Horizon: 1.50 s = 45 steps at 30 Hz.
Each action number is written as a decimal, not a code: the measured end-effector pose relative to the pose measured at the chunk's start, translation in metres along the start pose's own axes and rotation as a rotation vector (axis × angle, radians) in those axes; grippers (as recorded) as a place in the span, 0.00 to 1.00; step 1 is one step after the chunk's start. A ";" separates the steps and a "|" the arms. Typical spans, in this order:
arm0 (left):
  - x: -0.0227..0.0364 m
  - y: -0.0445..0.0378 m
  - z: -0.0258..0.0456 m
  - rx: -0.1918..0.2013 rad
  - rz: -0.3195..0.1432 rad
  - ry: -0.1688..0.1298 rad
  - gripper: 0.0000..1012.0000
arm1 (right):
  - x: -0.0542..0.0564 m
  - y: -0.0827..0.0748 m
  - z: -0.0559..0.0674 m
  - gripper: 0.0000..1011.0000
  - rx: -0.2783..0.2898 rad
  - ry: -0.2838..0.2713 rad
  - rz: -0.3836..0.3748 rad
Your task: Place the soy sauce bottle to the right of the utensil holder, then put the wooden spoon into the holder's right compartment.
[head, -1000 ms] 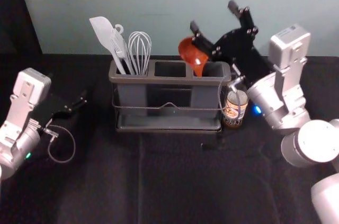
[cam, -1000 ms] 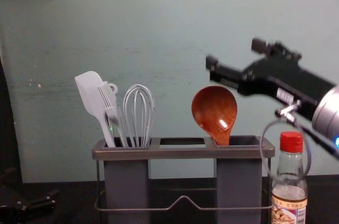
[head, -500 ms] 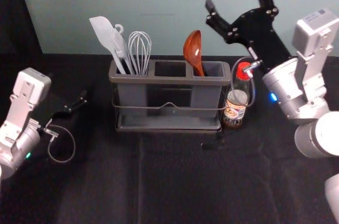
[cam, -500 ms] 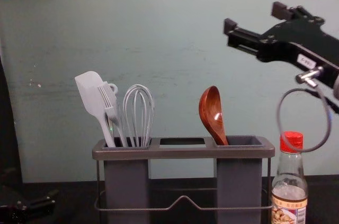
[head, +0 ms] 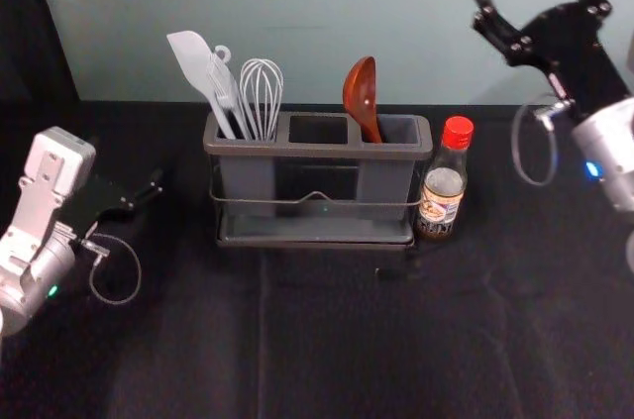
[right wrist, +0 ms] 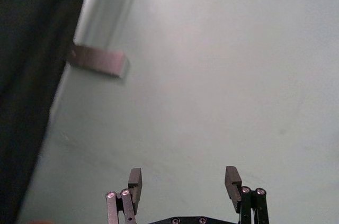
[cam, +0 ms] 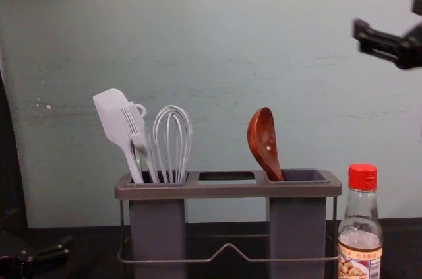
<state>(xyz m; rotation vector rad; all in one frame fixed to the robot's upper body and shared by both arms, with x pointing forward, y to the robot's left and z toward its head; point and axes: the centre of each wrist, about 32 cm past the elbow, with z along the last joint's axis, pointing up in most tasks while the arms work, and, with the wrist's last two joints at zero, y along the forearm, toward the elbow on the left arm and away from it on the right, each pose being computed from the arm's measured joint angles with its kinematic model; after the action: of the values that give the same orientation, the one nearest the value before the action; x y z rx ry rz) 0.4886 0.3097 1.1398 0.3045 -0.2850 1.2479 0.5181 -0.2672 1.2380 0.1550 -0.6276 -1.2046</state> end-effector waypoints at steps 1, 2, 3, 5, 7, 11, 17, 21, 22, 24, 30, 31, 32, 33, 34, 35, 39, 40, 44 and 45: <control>0.0000 0.0000 0.0000 0.000 0.000 0.000 0.99 | 0.003 -0.002 -0.001 0.99 -0.015 -0.012 -0.002; 0.0000 0.0000 0.0000 0.000 0.000 0.000 0.99 | 0.005 -0.004 -0.001 0.99 -0.032 -0.024 -0.005; 0.0000 0.0000 0.0000 0.000 0.000 0.000 0.99 | 0.010 -0.008 -0.003 0.99 -0.062 -0.046 -0.006; 0.0000 0.0000 0.0000 0.000 0.000 0.000 0.99 | 0.013 -0.012 -0.007 0.99 -0.091 -0.059 -0.008; 0.0000 0.0000 0.0000 0.000 0.000 0.000 0.99 | 0.016 -0.019 -0.011 0.99 -0.130 -0.070 -0.010; 0.0000 0.0000 0.0000 0.000 0.000 0.000 0.99 | 0.018 -0.030 -0.021 0.99 -0.203 -0.075 -0.017; 0.0000 0.0000 0.0000 0.000 0.000 0.000 0.99 | 0.017 -0.044 -0.036 0.99 -0.300 -0.076 -0.019; 0.0000 0.0000 0.0000 0.000 0.000 0.000 0.99 | 0.014 -0.050 -0.043 0.99 -0.345 -0.077 -0.016; 0.0000 0.0000 0.0000 0.000 0.000 0.000 0.99 | 0.014 -0.051 -0.044 0.99 -0.352 -0.078 -0.014; 0.0000 0.0000 0.0000 0.000 0.000 0.000 0.99 | 0.011 -0.054 -0.048 0.99 -0.368 -0.078 -0.010; 0.0000 0.0000 0.0000 0.000 0.000 0.000 0.99 | 0.007 -0.060 -0.053 0.99 -0.402 -0.075 -0.007; 0.0000 0.0000 0.0000 0.000 0.000 0.000 0.99 | 0.007 -0.060 -0.053 0.99 -0.406 -0.075 -0.006; 0.0000 0.0000 0.0000 0.000 0.000 0.000 0.99 | 0.006 -0.061 -0.054 0.99 -0.409 -0.074 -0.006; 0.0000 0.0000 0.0000 0.000 0.000 0.000 0.99 | 0.006 -0.062 -0.055 0.99 -0.413 -0.073 -0.005; 0.0000 0.0000 0.0000 0.000 0.000 0.000 0.99 | 0.005 -0.062 -0.055 0.99 -0.416 -0.072 -0.005; 0.0000 0.0000 0.0000 0.000 0.000 0.000 0.99 | 0.005 -0.063 -0.055 0.99 -0.419 -0.072 -0.005; 0.0000 0.0000 0.0000 0.000 0.000 0.000 0.99 | 0.004 -0.065 -0.057 0.99 -0.430 -0.069 0.000; 0.0000 0.0000 0.0000 0.000 0.000 0.000 0.99 | 0.004 -0.065 -0.057 0.99 -0.432 -0.068 0.001; 0.0000 0.0000 0.0000 0.000 0.000 0.000 0.99 | 0.003 -0.065 -0.059 0.99 -0.443 -0.064 0.012; 0.0000 0.0000 0.0000 0.000 0.000 0.000 0.99 | 0.003 -0.066 -0.059 0.99 -0.447 -0.064 0.016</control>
<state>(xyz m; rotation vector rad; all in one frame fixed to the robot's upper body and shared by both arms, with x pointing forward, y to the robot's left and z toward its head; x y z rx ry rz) 0.4886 0.3097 1.1398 0.3045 -0.2850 1.2479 0.4961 -0.3068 1.1621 -0.2649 -0.4002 -1.3084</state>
